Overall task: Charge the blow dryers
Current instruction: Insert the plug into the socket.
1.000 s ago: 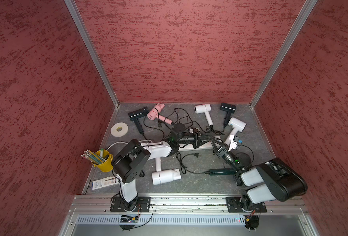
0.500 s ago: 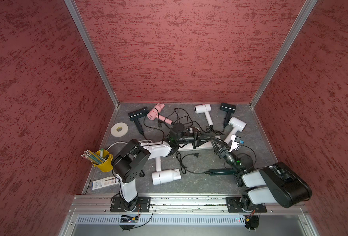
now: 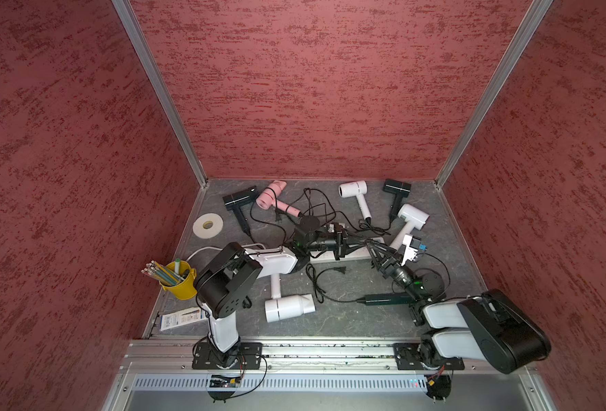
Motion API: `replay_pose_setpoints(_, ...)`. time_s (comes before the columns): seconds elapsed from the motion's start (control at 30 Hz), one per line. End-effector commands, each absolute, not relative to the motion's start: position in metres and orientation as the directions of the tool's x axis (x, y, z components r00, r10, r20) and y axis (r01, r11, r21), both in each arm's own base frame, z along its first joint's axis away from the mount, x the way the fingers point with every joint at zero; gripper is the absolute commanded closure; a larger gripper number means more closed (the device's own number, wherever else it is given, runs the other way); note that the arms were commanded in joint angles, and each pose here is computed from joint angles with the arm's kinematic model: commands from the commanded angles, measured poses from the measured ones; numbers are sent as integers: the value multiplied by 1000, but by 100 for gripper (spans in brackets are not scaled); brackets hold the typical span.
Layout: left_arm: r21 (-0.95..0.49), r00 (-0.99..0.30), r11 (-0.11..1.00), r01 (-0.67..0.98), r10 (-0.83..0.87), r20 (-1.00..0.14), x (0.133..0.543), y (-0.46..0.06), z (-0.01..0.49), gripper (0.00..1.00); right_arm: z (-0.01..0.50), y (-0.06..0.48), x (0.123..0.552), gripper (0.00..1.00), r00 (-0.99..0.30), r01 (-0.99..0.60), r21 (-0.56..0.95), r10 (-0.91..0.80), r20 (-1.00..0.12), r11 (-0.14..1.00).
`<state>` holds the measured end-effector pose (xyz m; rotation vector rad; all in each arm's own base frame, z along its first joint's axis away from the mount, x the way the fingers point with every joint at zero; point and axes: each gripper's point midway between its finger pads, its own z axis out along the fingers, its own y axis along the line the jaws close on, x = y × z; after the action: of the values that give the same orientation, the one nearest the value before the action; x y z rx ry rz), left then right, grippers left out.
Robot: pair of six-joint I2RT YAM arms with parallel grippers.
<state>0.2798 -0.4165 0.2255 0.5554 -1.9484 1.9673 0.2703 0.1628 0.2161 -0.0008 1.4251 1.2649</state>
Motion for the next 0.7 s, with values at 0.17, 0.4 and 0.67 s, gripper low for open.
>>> replay_pose_setpoints(0.17, -892, -893, -34, -450, 4, 450, 267, -416, 239, 91, 277, 159, 255, 58, -146, -783, 505, 683, -716, 362)
replay_pose_setpoints(0.4, -890, -891, -30, -454, 8, 454, 266, -417, 235, 91, 281, 158, 257, 61, -135, -785, 501, 688, -713, 365)
replay_pose_setpoints(0.67, -891, -891, -30, -454, 11, 454, 264, -417, 235, 91, 280, 158, 264, 60, -133, -775, 511, 694, -707, 372)
